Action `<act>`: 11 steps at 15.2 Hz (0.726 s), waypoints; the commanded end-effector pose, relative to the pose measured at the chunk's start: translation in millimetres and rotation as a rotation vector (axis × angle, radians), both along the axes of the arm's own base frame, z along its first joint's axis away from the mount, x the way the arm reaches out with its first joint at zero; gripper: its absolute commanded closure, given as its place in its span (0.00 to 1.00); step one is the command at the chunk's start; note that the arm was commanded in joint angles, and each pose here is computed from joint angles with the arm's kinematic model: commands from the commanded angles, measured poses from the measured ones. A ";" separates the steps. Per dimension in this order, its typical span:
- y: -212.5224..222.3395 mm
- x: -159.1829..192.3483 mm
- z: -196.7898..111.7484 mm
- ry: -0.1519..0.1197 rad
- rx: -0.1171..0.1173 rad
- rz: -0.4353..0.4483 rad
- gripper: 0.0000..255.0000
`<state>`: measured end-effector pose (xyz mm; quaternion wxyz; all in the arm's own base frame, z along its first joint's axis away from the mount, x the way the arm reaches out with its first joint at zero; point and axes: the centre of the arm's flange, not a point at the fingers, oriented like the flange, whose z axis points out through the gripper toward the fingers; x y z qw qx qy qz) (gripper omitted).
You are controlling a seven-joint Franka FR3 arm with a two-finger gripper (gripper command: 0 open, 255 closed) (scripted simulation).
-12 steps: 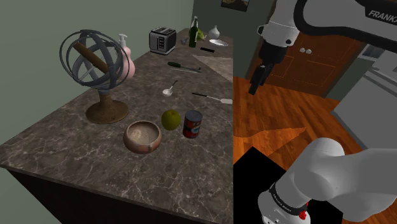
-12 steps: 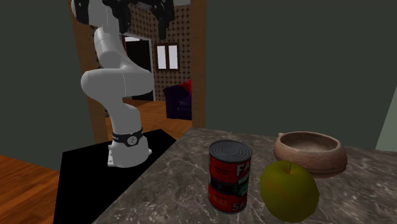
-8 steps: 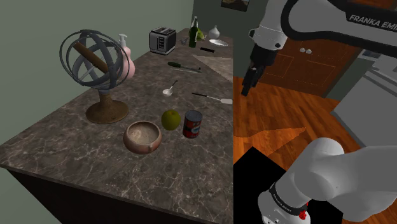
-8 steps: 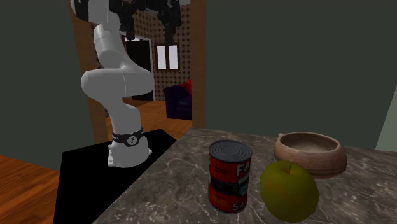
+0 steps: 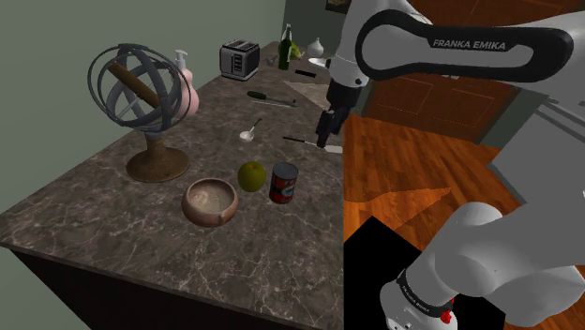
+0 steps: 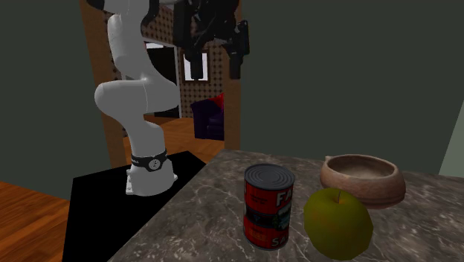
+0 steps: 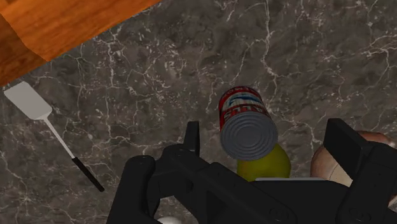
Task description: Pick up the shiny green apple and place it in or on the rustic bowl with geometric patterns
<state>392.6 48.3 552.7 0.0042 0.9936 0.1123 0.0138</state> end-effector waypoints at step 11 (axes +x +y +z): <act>57.7 120.1 -81.6 -0.020 0.031 0.078 0.00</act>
